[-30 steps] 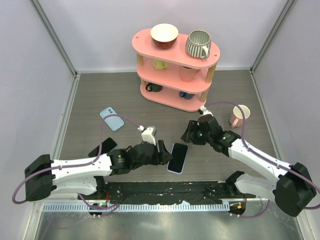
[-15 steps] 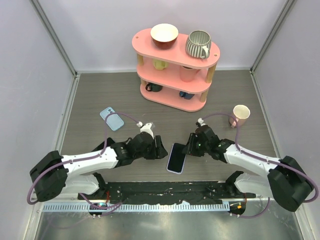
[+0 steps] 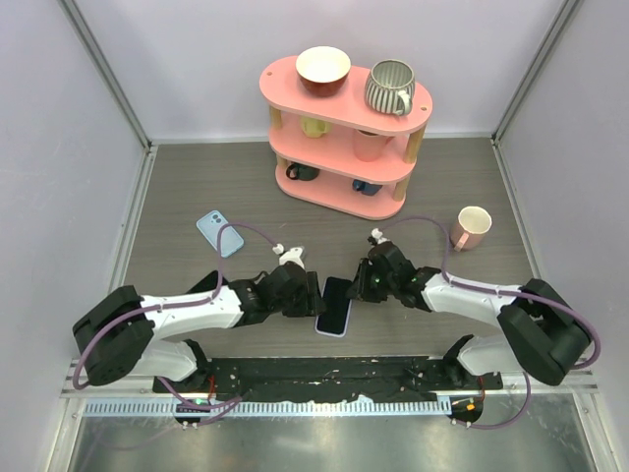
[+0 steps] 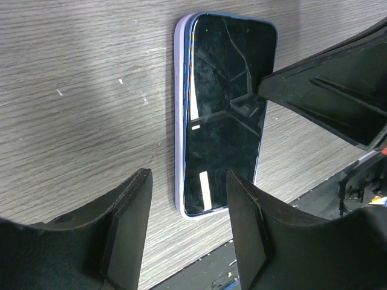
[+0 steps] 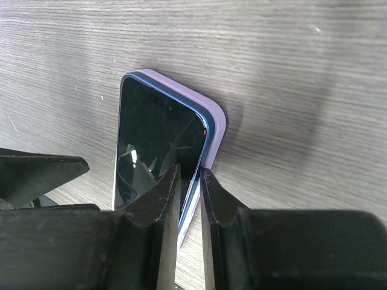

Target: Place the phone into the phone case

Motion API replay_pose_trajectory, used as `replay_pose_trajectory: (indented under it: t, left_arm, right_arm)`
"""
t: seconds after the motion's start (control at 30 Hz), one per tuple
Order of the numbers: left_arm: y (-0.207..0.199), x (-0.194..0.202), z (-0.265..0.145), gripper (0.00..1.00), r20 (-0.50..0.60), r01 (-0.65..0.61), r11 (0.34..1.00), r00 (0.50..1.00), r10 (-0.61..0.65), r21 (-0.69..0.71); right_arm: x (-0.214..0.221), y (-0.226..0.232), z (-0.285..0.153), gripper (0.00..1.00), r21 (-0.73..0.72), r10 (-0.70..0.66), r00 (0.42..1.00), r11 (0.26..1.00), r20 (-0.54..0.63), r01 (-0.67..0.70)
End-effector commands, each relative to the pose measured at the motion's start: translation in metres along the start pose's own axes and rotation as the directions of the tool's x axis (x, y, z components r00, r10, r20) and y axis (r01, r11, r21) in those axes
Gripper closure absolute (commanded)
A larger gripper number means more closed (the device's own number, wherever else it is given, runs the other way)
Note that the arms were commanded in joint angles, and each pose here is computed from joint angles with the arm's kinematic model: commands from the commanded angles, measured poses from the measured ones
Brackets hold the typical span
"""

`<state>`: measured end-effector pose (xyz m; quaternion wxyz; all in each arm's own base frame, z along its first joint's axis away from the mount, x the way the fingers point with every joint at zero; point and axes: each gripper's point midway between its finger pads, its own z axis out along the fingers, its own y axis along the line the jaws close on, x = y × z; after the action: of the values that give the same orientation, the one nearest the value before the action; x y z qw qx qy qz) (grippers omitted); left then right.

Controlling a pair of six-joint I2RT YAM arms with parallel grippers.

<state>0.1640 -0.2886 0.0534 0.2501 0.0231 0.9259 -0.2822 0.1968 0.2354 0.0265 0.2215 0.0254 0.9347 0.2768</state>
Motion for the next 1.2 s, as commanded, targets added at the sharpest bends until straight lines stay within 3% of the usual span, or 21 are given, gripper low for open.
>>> replay_pose_trajectory:
  t: [0.0, 0.13, 0.27, 0.37, 0.5, 0.6, 0.73, 0.97, 1.17]
  left_arm:
    - [0.000, -0.011, 0.004, 0.44, 0.025, -0.006, 0.999, 1.000, 0.007, -0.033]
    - [0.010, -0.016, 0.003, 0.41, 0.026, -0.034, 0.995, 0.999, 0.037, -0.092]
    - [0.010, -0.017, 0.005, 0.39, 0.010, -0.013, 0.998, 1.000, 0.013, -0.062]
    - [0.019, -0.018, 0.014, 0.39, -0.010, 0.054, 0.998, 0.998, -0.054, -0.045]
    - [0.021, -0.018, 0.020, 0.39, -0.044, 0.077, 0.997, 0.996, -0.077, -0.014]
    - [0.013, -0.020, 0.021, 0.42, -0.045, 0.052, 0.998, 0.998, -0.051, 0.022]
    - [0.010, -0.023, 0.023, 0.44, -0.037, 0.031, 0.999, 0.999, -0.029, 0.040]
    - [0.014, -0.015, 0.034, 0.48, -0.085, 0.021, 1.000, 0.996, -0.019, 0.020]
    - [0.008, -0.007, 0.040, 0.64, -0.120, 0.067, 0.996, 0.991, -0.060, 0.059]
  right_arm:
    - [0.011, -0.036, 0.014, 0.86, 0.169, -0.096, 0.993, 0.980, -0.067, 0.106]
    - [0.009, -0.041, 0.021, 0.90, 0.233, -0.120, 0.990, 0.963, -0.071, 0.133]
    - [0.014, -0.046, 0.026, 0.94, 0.256, -0.130, 0.988, 0.955, -0.084, 0.148]
    - [0.012, -0.039, 0.026, 0.83, 0.235, -0.132, 0.988, 0.961, -0.079, 0.147]
    - [-0.008, -0.001, 0.010, 0.60, 0.099, -0.104, 0.994, 0.990, 0.018, 0.102]
    - [-0.014, 0.010, -0.003, 0.54, 0.046, -0.062, 0.996, 0.997, 0.066, 0.059]
    - [-0.019, 0.033, -0.021, 0.46, -0.083, -0.030, 0.993, 0.996, 0.116, 0.039]
    - [-0.012, 0.030, -0.021, 0.38, -0.081, -0.051, 0.991, 0.995, 0.126, 0.062]
    - [-0.010, 0.029, -0.017, 0.36, -0.064, -0.053, 0.986, 0.996, 0.161, 0.064]
